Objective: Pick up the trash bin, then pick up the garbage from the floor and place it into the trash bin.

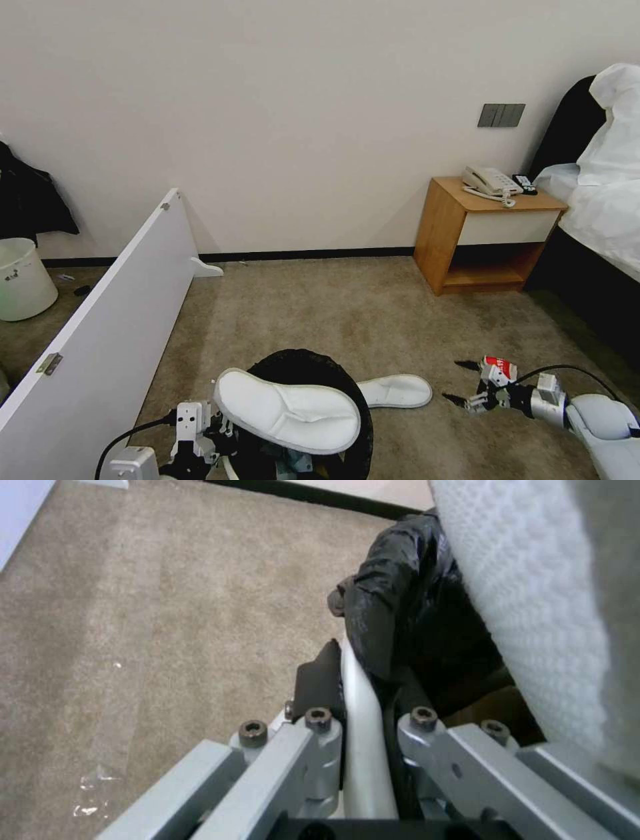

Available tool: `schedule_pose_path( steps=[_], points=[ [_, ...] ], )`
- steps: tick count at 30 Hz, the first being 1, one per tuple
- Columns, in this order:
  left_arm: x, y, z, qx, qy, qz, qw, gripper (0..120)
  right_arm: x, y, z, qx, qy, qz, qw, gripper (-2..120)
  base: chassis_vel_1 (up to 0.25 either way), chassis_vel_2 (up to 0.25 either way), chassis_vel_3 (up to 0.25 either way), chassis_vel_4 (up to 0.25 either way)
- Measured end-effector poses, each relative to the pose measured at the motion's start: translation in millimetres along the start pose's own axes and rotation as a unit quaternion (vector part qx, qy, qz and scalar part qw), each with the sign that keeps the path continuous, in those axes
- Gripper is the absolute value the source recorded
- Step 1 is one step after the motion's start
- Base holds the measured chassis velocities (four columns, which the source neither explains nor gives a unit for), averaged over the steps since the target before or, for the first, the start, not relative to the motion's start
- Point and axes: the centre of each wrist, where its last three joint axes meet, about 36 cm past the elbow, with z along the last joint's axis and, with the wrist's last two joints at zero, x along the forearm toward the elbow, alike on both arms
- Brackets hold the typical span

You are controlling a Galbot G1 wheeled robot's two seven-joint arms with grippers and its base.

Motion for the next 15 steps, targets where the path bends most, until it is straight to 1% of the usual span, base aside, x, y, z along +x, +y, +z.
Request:
schedule_pose_path(
  steps=[1,4,5,6,7,9,10,11,12,14,15],
  points=[
    [0.0,0.0,0.0,0.0,0.0,0.0,1.0,4,0.0,0.0,0.0,0.0,0.0,0.0,1.0,100,0.0,0.0,0.0,0.0],
    [2.8,0.4,-1.1,-0.002,0.0,-0.003,1.0,4,-36.4,-18.7,-12.1,0.002,0.022,-0.013,1.0,100,0.0,0.0,0.0,0.0],
    [2.8,0.4,-1.1,-0.002,0.0,-0.003,1.0,4,-36.4,-18.7,-12.1,0.002,0.022,-0.013,1.0,100,0.0,0.0,0.0,0.0],
    [3.4,0.5,-1.4,-0.002,0.0,-0.003,1.0,4,-46.9,-22.2,-15.6,0.005,0.032,-0.018,0.999,100,0.0,0.0,0.0,0.0],
    [3.4,0.5,-1.4,-0.002,0.0,-0.003,1.0,4,-46.9,-22.2,-15.6,0.005,0.032,-0.018,0.999,100,0.0,0.0,0.0,0.0],
    [4.2,0.3,-2.4,-0.002,-0.002,-0.004,1.0,4,-76.2,-21.8,-20.1,0.002,0.043,-0.035,0.998,100,0.0,0.0,0.0,0.0],
    [4.2,0.3,-2.4,-0.002,-0.002,-0.004,1.0,4,-76.2,-21.8,-20.1,0.002,0.043,-0.035,0.998,100,0.0,0.0,0.0,0.0],
    [4.4,0.4,-2.6,-0.001,-0.003,-0.005,1.0,4,-92.0,-19.1,-23.5,0.002,0.049,-0.048,0.998,100,0.0,0.0,0.0,0.0],
    [4.4,0.4,-2.6,-0.001,-0.003,-0.005,1.0,4,-92.0,-19.1,-23.5,0.002,0.049,-0.048,0.998,100,0.0,0.0,0.0,0.0],
    [4.7,0.9,-2.9,-0.001,-0.004,-0.007,1.0,4,-118.0,-13.0,-27.0,0.003,0.066,-0.067,0.996,100,0.0,0.0,0.0,0.0],
    [4.7,0.9,-2.9,-0.001,-0.004,-0.007,1.0,4,-118.0,-13.0,-27.0,0.003,0.066,-0.067,0.996,100,0.0,0.0,0.0,0.0]
  ],
)
